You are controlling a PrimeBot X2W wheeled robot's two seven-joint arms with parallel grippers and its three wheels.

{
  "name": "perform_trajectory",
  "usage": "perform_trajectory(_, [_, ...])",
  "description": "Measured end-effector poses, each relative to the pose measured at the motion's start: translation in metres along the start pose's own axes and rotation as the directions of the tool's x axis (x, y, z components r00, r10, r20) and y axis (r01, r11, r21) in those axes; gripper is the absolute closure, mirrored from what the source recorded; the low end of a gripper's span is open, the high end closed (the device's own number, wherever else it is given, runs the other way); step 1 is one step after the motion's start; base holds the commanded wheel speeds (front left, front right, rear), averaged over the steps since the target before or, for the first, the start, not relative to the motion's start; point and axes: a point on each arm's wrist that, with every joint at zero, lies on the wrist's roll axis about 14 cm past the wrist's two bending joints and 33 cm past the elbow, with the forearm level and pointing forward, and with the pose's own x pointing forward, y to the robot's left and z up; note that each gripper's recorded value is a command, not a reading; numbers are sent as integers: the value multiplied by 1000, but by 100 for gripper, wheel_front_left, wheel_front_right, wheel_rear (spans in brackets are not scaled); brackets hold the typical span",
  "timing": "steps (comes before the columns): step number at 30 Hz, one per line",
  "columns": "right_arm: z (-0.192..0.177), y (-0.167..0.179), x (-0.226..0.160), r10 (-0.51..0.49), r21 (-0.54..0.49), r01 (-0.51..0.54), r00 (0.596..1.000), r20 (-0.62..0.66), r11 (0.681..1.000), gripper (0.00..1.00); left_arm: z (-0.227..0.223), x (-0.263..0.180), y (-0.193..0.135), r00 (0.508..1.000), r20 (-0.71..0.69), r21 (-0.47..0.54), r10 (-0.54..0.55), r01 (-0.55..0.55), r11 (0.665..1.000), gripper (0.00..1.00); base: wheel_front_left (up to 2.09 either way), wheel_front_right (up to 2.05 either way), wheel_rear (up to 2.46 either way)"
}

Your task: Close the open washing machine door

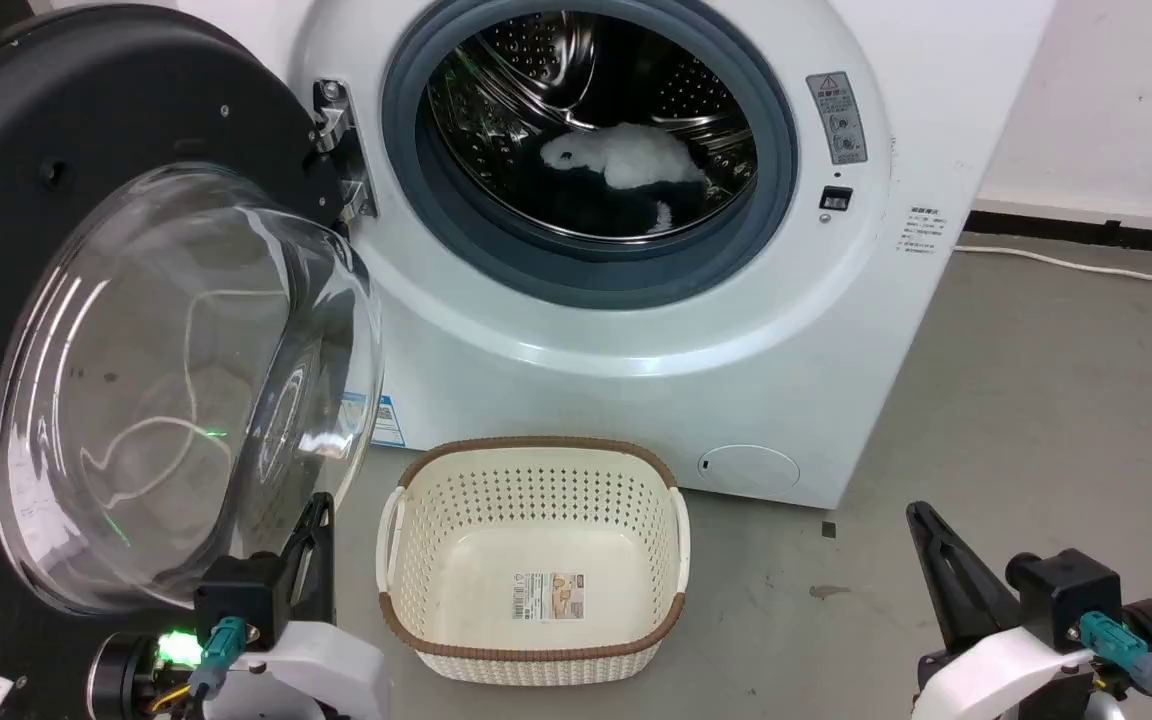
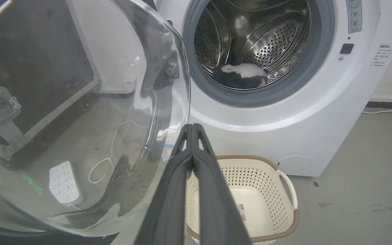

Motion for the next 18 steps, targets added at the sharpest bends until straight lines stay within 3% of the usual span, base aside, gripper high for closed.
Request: perform_trajectory(18, [0,0,0,0,0,0,1000,0,1000,100,0,0,0,1000,0,0,0,0,1000,100,0,0,0])
